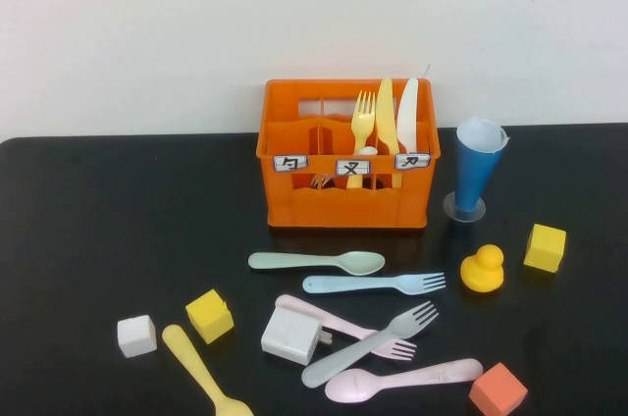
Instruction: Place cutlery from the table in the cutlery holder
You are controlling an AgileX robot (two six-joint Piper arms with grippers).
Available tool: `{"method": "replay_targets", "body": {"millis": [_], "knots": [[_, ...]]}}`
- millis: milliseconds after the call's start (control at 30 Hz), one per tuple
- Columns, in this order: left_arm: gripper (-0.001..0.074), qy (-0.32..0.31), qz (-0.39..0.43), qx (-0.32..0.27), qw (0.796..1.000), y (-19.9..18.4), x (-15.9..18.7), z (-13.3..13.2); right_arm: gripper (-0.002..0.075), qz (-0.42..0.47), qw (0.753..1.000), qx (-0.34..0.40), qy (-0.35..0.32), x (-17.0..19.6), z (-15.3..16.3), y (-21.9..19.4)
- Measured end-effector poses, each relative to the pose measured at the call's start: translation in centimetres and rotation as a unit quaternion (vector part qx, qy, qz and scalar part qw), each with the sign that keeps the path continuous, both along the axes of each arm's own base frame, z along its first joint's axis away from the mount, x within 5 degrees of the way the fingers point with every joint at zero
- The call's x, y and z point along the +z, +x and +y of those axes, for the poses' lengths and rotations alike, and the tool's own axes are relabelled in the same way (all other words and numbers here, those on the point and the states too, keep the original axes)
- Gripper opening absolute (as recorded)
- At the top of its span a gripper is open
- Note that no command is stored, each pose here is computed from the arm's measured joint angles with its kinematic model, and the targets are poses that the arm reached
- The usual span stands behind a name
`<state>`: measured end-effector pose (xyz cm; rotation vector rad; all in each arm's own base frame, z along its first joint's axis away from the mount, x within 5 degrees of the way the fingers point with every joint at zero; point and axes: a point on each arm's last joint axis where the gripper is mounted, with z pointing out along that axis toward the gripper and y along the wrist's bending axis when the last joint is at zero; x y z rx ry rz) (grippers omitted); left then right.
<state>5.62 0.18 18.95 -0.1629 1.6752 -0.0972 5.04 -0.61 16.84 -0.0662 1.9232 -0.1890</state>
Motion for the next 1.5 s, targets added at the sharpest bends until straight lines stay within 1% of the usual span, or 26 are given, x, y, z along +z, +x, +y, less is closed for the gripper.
{"method": "replay_targets", "body": {"millis": [100,233,1500], "knots": [[-0.0001,-0.005,0.035,0.012,0.999,-0.1,-0.7,0.1,-0.0003,0.0,1.0,0.0,0.0,0.0,0.0,0.0],[-0.0001,-0.006,0.081,0.01,0.997,-0.3,-1.6,0.0,-0.0003,0.0,1.0,0.0,0.0,0.0,0.0,0.0],[-0.0001,-0.008,0.086,0.01,0.996,-0.3,-1.6,0.0,-0.0003,0.0,1.0,0.0,0.0,0.0,0.0,0.0]]}}
